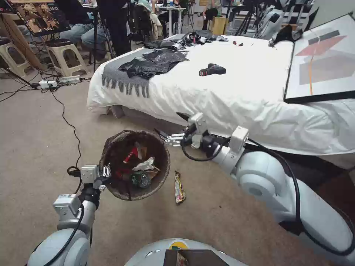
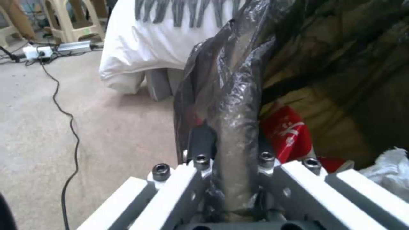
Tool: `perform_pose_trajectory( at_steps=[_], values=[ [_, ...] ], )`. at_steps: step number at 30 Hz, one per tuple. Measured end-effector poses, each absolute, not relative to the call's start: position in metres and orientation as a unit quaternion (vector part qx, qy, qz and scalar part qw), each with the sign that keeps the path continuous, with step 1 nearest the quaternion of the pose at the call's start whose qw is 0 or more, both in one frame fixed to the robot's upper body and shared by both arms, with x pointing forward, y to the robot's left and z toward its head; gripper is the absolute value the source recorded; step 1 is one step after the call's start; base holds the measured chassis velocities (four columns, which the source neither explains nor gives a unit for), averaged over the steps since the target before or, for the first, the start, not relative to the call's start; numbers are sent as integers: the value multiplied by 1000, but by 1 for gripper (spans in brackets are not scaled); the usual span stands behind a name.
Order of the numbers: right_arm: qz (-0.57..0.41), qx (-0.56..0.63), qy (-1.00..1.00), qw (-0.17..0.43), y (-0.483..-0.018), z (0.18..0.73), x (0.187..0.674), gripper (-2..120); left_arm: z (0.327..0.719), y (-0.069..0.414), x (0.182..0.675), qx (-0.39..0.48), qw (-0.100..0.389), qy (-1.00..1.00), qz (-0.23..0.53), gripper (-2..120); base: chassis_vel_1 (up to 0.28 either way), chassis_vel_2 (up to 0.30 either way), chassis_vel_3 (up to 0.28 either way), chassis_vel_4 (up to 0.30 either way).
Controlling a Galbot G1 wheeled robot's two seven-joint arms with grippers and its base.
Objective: Pick up the trash bin, then pick up the garbage from the floor and place it into the trash bin.
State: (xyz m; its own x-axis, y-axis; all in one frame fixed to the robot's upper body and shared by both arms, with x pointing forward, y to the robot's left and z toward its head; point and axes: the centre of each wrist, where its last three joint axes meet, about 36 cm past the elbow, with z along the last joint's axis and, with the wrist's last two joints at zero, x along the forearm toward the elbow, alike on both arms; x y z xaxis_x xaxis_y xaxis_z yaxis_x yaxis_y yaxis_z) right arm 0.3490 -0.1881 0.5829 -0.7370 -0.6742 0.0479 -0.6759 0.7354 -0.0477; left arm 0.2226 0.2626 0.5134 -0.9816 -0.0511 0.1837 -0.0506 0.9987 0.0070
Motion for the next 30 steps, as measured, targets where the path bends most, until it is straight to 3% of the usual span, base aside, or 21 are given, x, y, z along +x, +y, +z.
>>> perform_pose_trajectory(
  at_steps=[9, 13, 30],
  values=[
    [50, 274, -960, 29, -220, 535, 346, 100, 513, 263, 223, 22, 92, -996, -6, 3, 0, 0, 0, 0],
    [40, 230, -969, 84, -239, 488, 338, 100, 513, 263, 222, 22, 93, -995, -7, 3, 0, 0, 0, 0],
    [35, 234, -953, 187, -243, 390, 367, 100, 513, 267, 220, 28, 95, -995, -6, 3, 0, 0, 0, 0]
  ],
)
